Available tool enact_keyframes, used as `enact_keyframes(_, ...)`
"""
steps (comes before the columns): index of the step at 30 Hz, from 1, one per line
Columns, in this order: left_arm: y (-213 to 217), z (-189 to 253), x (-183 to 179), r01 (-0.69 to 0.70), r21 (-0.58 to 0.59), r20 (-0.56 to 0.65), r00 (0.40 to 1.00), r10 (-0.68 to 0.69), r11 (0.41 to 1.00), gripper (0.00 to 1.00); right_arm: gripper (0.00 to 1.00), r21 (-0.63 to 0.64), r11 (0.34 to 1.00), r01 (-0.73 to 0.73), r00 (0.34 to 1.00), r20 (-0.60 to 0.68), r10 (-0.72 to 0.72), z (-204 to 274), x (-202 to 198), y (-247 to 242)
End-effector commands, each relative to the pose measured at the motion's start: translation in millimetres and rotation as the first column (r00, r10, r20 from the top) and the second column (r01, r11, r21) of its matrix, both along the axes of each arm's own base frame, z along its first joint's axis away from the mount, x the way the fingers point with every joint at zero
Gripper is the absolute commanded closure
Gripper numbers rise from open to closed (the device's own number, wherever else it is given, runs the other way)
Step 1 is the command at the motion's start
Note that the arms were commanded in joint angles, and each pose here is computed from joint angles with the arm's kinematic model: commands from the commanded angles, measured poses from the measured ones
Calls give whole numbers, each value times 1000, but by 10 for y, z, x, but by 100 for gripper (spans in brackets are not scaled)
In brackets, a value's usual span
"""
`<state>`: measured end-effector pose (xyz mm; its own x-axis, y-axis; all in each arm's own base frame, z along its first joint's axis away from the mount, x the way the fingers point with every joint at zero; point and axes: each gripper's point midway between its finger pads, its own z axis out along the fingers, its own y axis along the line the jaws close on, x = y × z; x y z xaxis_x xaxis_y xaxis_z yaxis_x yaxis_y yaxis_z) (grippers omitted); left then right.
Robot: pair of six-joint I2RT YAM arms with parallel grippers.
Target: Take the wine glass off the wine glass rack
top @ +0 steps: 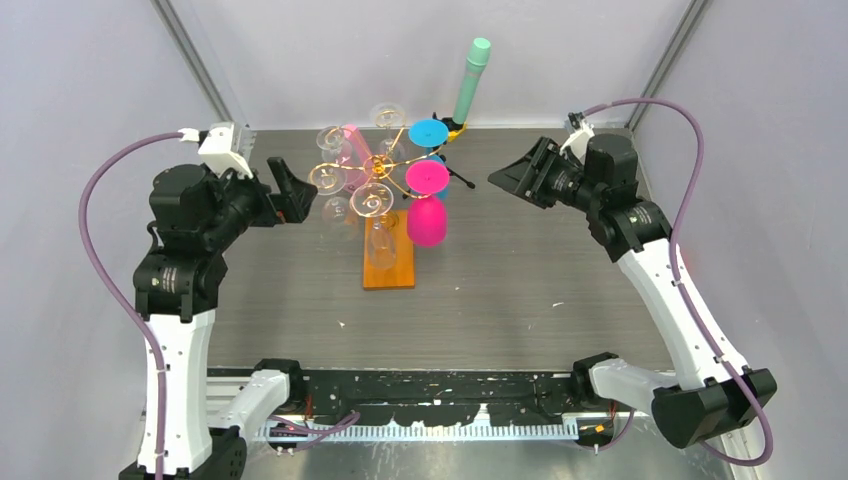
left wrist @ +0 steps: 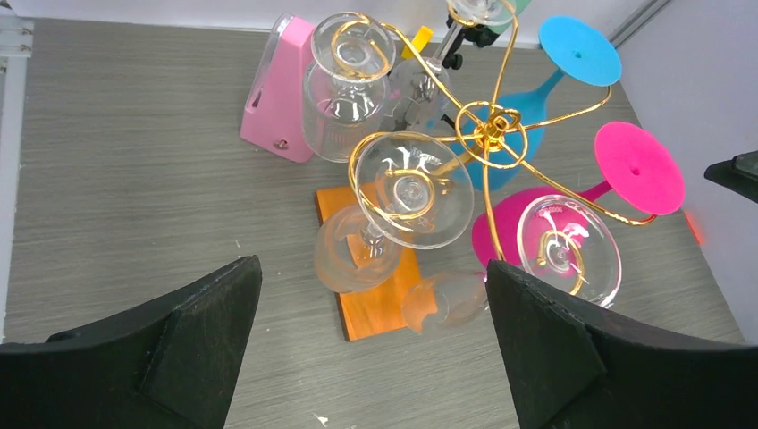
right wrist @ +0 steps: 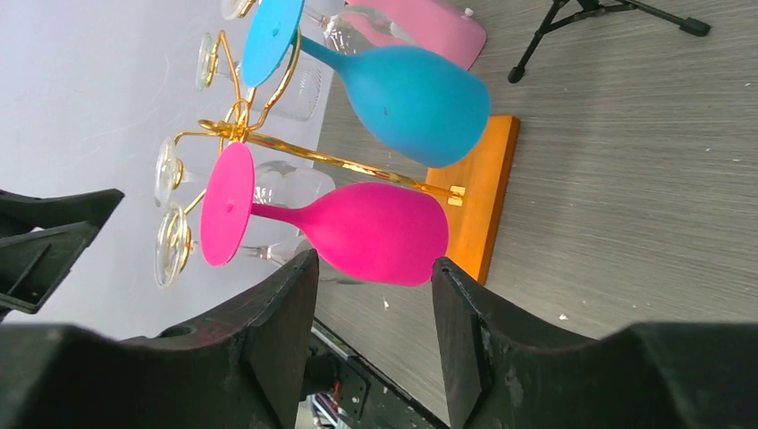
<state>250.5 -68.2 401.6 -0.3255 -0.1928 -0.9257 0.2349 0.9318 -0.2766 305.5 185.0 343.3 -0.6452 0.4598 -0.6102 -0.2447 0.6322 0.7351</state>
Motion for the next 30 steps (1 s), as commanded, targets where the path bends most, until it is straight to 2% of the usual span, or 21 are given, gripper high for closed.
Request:
enact_keyframes(1, -9, 37, 76, -6, -9, 30, 1000, 6, 1000, 0, 45, 76, 997, 20, 996, 87, -27, 267, -48, 8)
enact_keyframes(7, -120, -108, 111, 44, -43, 0, 999, -45, 998, 0, 45, 40, 988, 148, 986, 73, -151, 128, -10, -194)
enact_keyframes(11, -103, -194, 201, -9, -102, -50, 999, 4, 995, 0, 46, -27, 968, 250, 968, 23, -249, -107, 24, -374)
enact_keyframes(15, -132, -207, 284, -42, -171, -101, 995, 25, 984, 0, 47, -55, 960, 274, 961, -15, -275, -288, 13, -422)
enact_keyframes(22, -11, -234, 434, -126, -229, -174, 981, 87, 965, 12, 48, -39, 966, 255, 963, -75, -257, -487, -33, -368)
enact_keyframes(25, 37, -236, 489, -128, -289, -207, 976, 69, 949, 16, 48, -41, 965, 257, 962, -83, -260, -525, -49, -374)
enact_keyframes(30, -64, -252, 568, -69, -422, -239, 970, -37, 904, 34, 48, -40, 963, 268, 958, -91, -270, -559, -72, -391)
